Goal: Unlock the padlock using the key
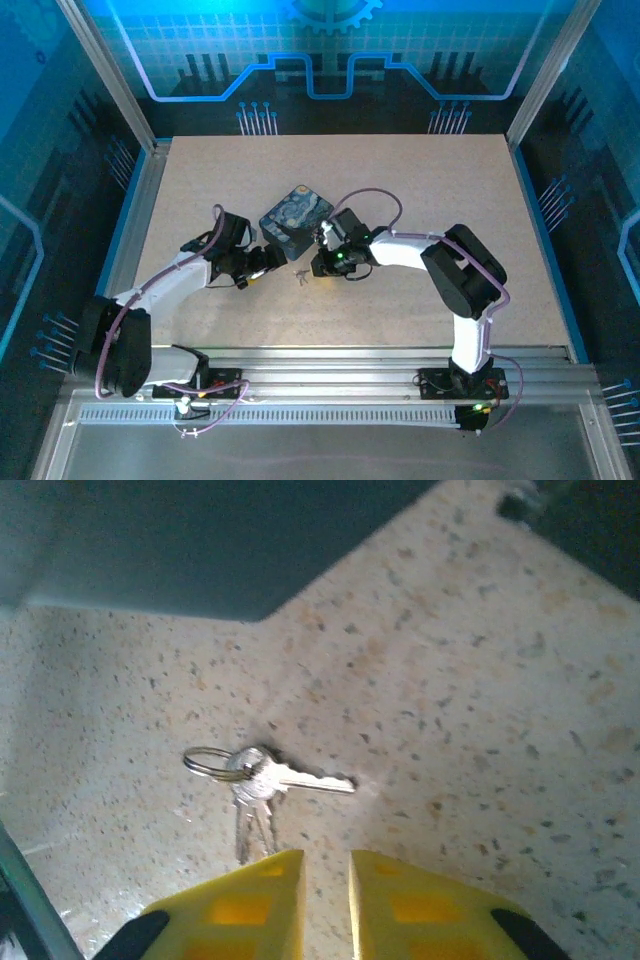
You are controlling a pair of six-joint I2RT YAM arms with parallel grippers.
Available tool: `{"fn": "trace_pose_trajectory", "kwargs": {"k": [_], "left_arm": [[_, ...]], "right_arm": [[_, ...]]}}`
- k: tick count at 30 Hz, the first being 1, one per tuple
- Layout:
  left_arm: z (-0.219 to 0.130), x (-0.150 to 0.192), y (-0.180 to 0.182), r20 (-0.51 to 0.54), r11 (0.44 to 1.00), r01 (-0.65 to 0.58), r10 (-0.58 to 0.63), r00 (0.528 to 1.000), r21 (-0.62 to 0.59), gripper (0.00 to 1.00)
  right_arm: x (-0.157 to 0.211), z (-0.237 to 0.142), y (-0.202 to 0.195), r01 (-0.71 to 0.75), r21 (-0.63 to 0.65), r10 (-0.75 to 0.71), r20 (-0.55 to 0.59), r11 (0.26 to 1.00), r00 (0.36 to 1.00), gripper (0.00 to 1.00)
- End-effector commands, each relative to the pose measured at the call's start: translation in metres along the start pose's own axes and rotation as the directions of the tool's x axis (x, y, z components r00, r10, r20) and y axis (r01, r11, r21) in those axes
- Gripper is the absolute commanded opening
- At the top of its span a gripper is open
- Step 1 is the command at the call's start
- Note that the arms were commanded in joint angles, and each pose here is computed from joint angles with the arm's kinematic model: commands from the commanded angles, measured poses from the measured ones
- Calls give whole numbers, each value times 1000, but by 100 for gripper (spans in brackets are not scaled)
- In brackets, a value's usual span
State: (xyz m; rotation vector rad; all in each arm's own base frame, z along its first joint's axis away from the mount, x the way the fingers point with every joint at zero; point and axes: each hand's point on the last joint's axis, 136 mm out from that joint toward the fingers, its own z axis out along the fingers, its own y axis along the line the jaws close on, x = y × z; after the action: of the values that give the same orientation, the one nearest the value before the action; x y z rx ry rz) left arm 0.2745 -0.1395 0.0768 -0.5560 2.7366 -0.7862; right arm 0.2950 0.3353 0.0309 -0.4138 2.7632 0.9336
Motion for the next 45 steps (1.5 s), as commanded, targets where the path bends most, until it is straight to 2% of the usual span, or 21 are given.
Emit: {"fn": "trace_pose_trajectory", "kwargs": {"k": [1, 7, 16, 24, 28, 32, 36, 39, 41, 45], "left_arm": [[-10, -6, 7, 31, 998, 56, -56, 998, -11, 83], [-20, -14, 34, 71, 985, 171, -169, 983, -24, 83], [-38, -12, 62, 121, 970, 239, -233, 965, -40, 83], [-44, -15, 64, 138, 969, 243, -236, 962, -36, 83], [-45, -18, 63, 144, 972, 234, -227, 963, -36, 83], [-50, -19, 62, 155, 975, 216, -207, 966, -47, 82], [-55, -15, 61, 159, 980, 193, -184, 970, -42, 81], [-53, -9, 55, 138, 985, 171, -166, 976, -22, 80], [-49, -3, 48, 116, 990, 144, -142, 983, -11, 80], [-37, 12, 21, 63, 998, 62, -63, 996, 28, 80]], "right_arm": [[-8, -11, 24, 182, 73, -184, 18, 981, 983, 25], [-10, 10, 30, 390, 197, -388, -47, 900, 920, 41], [-12, 30, 28, 515, 229, -501, -118, 826, 857, 43], [7, 41, 16, 552, 256, -519, -188, 794, 834, 37], [9, 43, 8, 553, 286, -512, -209, 782, 833, 28], [11, 45, -3, 551, 323, -496, -240, 769, 834, 13], [16, 43, -16, 494, 351, -432, -243, 796, 869, 0], [13, 33, -19, 374, 328, -325, -194, 868, 926, 0], [7, 21, -17, 242, 281, -210, -137, 929, 968, 0], [-7, 0, -10, -26, 135, 31, -39, 991, 999, 0]]}}
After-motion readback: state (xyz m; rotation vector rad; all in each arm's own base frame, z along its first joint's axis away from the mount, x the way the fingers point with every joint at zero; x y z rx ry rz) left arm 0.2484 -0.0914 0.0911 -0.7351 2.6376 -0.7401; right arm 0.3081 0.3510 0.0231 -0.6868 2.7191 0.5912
